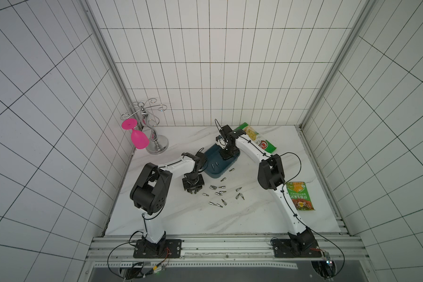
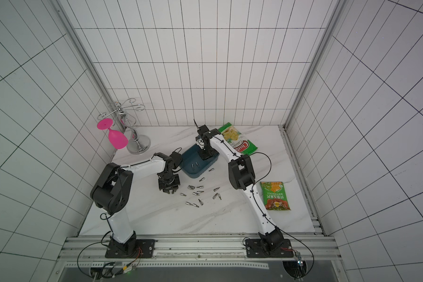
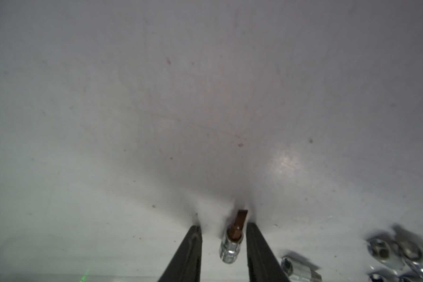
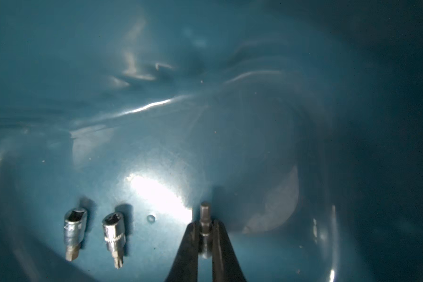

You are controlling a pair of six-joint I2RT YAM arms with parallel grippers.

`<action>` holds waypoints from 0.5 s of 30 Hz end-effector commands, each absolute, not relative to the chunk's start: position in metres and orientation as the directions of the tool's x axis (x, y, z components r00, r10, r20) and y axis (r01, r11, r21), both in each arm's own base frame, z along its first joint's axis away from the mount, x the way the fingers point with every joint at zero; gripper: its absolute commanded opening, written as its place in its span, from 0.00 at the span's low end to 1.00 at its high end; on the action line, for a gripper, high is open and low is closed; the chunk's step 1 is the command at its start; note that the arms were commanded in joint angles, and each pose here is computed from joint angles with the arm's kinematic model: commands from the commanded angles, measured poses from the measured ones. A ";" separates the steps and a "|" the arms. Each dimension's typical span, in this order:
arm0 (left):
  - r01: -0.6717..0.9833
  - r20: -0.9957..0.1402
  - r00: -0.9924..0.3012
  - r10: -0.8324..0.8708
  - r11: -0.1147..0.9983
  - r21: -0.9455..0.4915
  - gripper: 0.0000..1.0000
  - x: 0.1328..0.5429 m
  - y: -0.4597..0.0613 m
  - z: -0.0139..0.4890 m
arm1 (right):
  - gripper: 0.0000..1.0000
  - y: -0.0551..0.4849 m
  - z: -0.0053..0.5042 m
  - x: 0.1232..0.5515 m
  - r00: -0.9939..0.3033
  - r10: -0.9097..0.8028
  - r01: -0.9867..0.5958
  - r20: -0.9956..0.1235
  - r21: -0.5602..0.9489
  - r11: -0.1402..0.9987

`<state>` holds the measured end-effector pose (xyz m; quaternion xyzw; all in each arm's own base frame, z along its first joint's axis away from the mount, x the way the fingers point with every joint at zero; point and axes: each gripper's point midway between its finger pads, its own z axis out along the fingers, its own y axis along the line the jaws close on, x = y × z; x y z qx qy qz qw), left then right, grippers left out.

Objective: Put the bit on the desktop into the storage box
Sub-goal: Place the screwdriver bit in the storage box.

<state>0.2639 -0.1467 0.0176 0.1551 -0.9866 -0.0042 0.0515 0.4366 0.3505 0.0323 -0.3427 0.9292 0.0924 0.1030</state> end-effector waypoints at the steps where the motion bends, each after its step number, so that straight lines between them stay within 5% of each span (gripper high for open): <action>1: -0.295 0.107 -0.949 -0.296 0.955 0.032 0.33 0.264 -0.148 0.012 | 0.00 0.346 0.023 0.437 -0.753 -0.614 -0.648 -0.235 0.109 0.754; 10: -0.294 0.119 -0.948 -0.296 0.955 0.037 0.23 0.261 -0.148 0.009 | 0.13 0.344 0.016 0.436 -0.758 -0.614 -0.644 -0.219 0.105 0.758; 15: -0.293 0.125 -0.947 -0.295 0.955 0.036 0.03 0.260 -0.148 0.008 | 0.16 0.344 0.016 0.436 -0.758 -0.614 -0.644 -0.219 0.105 0.758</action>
